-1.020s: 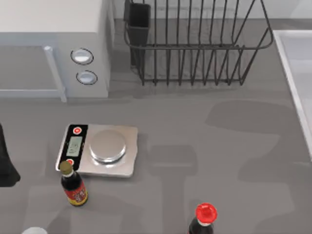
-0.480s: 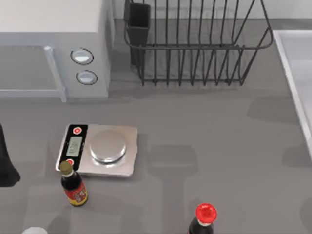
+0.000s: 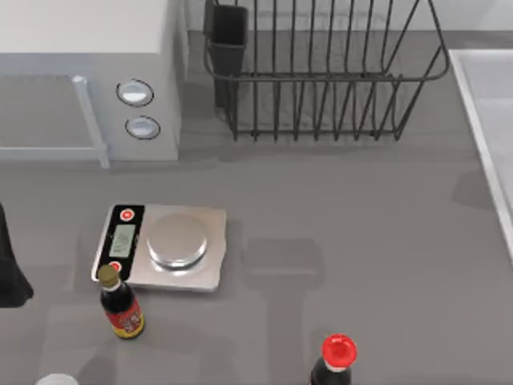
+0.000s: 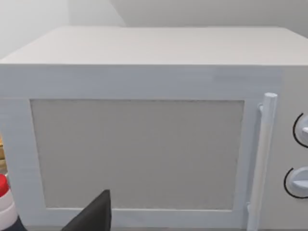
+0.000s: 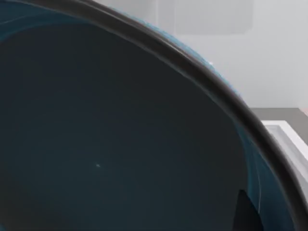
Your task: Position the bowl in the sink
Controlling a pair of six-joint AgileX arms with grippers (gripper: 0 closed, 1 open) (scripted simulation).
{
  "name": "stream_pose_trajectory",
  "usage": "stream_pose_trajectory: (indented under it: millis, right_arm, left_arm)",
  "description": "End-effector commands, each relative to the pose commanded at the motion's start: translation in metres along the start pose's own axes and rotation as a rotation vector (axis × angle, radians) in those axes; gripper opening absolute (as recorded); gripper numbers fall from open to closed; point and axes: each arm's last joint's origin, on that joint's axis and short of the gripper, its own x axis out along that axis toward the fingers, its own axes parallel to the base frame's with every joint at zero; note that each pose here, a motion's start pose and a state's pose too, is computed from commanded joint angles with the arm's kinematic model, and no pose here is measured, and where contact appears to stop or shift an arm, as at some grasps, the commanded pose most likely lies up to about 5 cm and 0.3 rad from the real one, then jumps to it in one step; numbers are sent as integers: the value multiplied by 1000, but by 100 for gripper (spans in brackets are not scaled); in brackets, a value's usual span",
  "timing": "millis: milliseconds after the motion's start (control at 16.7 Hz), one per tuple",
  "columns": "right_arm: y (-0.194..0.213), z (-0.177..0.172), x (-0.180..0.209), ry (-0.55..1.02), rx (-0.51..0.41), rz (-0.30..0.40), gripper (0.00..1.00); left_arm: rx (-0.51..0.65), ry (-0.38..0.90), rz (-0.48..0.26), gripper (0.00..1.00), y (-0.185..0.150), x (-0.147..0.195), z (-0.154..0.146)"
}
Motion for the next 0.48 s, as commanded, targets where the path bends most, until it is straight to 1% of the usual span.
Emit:
stream_pose_trajectory:
  millis: [300, 480]
  right_arm:
    - [0, -2, -1, 1, 1, 0, 0]
    - [0, -2, -1, 1, 1, 0, 23]
  left_arm:
    - [0, 0, 0, 100, 0, 0, 0]
    - [0, 0, 0, 100, 0, 0, 0]
